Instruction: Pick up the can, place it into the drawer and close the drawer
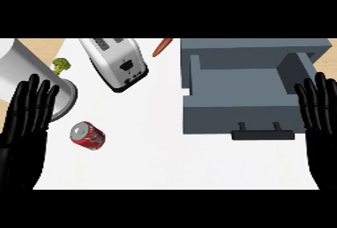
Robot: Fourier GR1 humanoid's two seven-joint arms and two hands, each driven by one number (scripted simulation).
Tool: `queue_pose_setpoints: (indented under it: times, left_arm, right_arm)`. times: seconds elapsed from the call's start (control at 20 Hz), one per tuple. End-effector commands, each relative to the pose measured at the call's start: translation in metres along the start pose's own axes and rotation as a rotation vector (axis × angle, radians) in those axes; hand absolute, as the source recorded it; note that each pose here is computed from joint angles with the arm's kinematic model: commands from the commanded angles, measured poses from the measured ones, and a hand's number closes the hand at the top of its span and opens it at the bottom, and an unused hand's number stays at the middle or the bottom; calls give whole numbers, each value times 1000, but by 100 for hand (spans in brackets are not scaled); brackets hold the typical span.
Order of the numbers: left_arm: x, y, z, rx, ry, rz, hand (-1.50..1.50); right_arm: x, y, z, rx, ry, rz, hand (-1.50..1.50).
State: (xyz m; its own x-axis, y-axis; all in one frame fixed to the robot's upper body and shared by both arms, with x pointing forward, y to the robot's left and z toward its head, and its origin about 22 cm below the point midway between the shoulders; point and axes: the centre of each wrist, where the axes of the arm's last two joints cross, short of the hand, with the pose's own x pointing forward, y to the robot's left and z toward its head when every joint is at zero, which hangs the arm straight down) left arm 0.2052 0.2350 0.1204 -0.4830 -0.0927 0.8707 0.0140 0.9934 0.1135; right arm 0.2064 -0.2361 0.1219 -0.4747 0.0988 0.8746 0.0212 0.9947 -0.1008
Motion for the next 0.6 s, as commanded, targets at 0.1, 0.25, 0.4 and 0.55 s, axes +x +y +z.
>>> queue_pose_setpoints:
  times: [0.1,0.25,0.4,0.55]
  left_arm:
    - [7,11,0,-323,-101,189,-150]
    - [9,-2,-2,-619,-164,371,-150]
    - [-15,44,9,-684,206,189,-150]
    - [-11,94,13,-700,222,215,-150]
  right_arm:
    - [10,-8,-11,-13,-56,17,-150]
    - [3,-1,-8,-1,-65,-7,-150]
    - [-13,-6,12,-72,250,4,-150]
    - [-11,-9,9,-92,274,16,-150]
